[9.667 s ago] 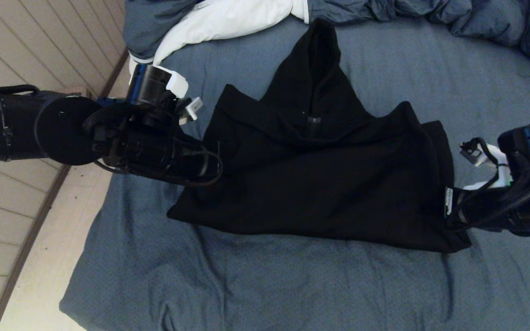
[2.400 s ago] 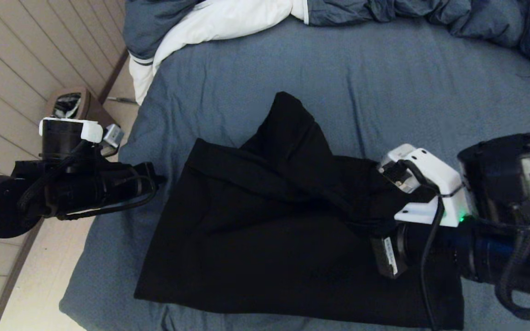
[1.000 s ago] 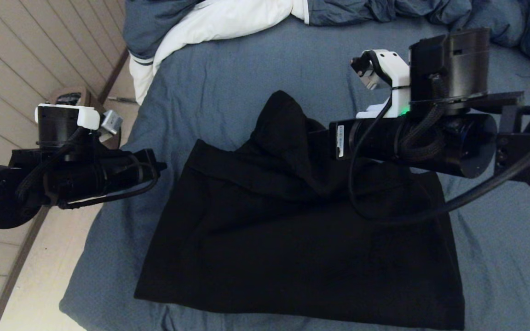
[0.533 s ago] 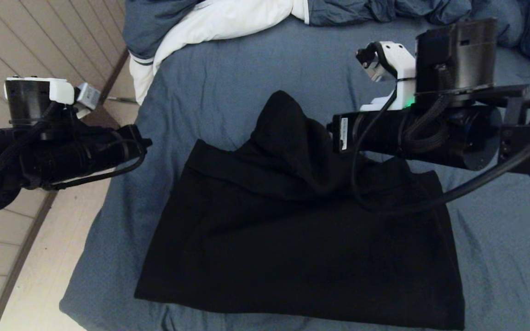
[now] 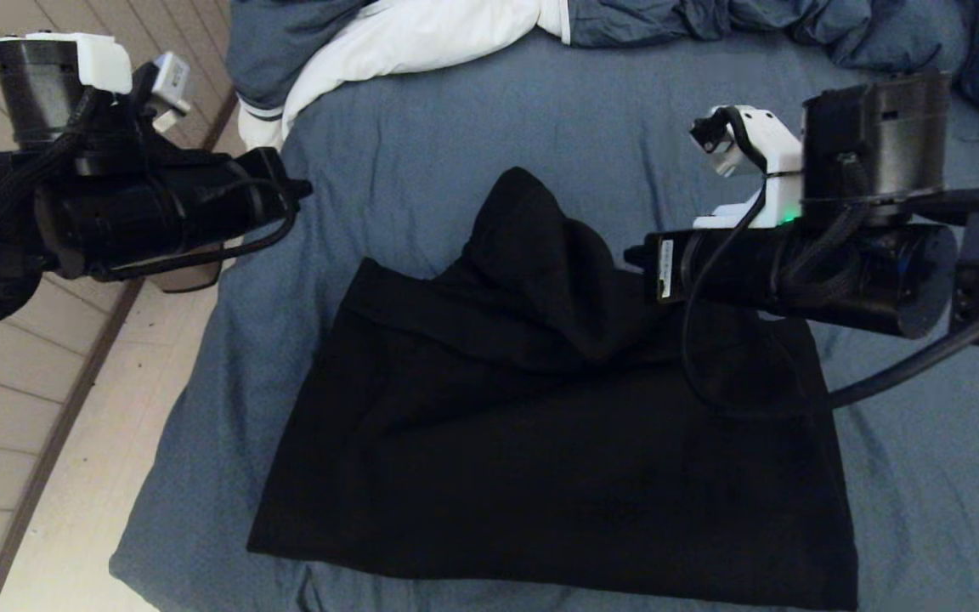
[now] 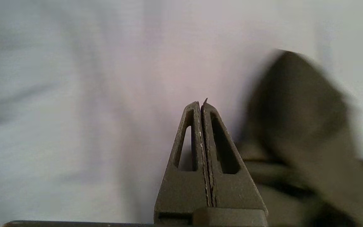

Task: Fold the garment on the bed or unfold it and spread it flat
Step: Fold the black sweatshirt

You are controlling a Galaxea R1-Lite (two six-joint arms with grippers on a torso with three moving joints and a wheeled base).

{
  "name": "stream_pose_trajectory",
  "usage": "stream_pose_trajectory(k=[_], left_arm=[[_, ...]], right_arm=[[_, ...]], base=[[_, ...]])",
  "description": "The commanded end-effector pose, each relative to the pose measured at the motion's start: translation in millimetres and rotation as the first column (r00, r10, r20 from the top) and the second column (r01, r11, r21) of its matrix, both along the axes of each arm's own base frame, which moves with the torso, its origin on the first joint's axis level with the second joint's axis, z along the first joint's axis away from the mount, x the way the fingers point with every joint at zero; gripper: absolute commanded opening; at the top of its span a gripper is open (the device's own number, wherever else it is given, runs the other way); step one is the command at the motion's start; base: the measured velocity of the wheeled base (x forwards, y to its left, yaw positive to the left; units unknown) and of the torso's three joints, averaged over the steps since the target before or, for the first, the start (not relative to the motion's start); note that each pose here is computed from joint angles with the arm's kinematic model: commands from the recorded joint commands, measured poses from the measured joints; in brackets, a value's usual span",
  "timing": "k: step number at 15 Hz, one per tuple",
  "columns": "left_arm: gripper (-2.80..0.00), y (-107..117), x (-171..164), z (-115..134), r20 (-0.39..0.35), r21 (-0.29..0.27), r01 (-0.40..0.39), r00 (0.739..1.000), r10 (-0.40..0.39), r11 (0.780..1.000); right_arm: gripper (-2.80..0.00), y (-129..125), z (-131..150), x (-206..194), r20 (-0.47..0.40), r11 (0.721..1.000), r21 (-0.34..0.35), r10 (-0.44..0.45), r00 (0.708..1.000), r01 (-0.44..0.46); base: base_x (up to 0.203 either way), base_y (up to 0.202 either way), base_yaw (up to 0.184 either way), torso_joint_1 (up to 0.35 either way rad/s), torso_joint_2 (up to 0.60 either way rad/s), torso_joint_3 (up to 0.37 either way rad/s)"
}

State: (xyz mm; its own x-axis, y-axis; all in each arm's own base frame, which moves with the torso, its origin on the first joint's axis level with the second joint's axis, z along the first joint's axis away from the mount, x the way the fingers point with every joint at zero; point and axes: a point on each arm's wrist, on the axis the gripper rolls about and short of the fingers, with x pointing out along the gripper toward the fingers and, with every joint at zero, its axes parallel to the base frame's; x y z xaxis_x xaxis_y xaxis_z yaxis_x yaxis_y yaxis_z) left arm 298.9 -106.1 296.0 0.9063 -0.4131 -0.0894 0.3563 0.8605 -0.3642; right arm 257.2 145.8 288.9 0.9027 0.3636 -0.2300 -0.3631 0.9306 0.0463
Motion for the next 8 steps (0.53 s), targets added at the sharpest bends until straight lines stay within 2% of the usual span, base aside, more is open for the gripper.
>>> stream_pose_trajectory(k=[1,3,5,8], left_arm=[[-2.80,-32,-5,0,-0.009,-0.001,0.110,0.994,-0.110,0.994],[-2.80,-67,-11,-15,-0.068,0.013,0.232,0.971,-0.230,0.973],[-2.80,-93,-12,-34,-0.124,0.024,0.305,0.946,-0.299,0.952],[-2.80,-109,-19,-41,-0.147,0.026,0.355,0.926,-0.348,0.935]], right_arm=[[-2.80,-4,-2,1,0.016,1.000,0.008,-0.010,1.000,0.010],[-2.80,-11,-2,5,0.041,1.000,0.023,-0.018,0.999,0.017],[-2.80,-22,3,11,0.056,0.999,0.036,-0.030,0.998,0.028],[-2.80,-35,13,13,0.086,0.998,0.056,-0.033,0.996,0.028]], base=[[0.000,0.000,0.000,0.000,0.00,0.000],[0.000,0.000,0.000,0.000,0.00,0.000],[0.000,0.000,0.000,0.000,0.00,0.000],[0.000,0.000,0.000,0.000,0.00,0.000]])
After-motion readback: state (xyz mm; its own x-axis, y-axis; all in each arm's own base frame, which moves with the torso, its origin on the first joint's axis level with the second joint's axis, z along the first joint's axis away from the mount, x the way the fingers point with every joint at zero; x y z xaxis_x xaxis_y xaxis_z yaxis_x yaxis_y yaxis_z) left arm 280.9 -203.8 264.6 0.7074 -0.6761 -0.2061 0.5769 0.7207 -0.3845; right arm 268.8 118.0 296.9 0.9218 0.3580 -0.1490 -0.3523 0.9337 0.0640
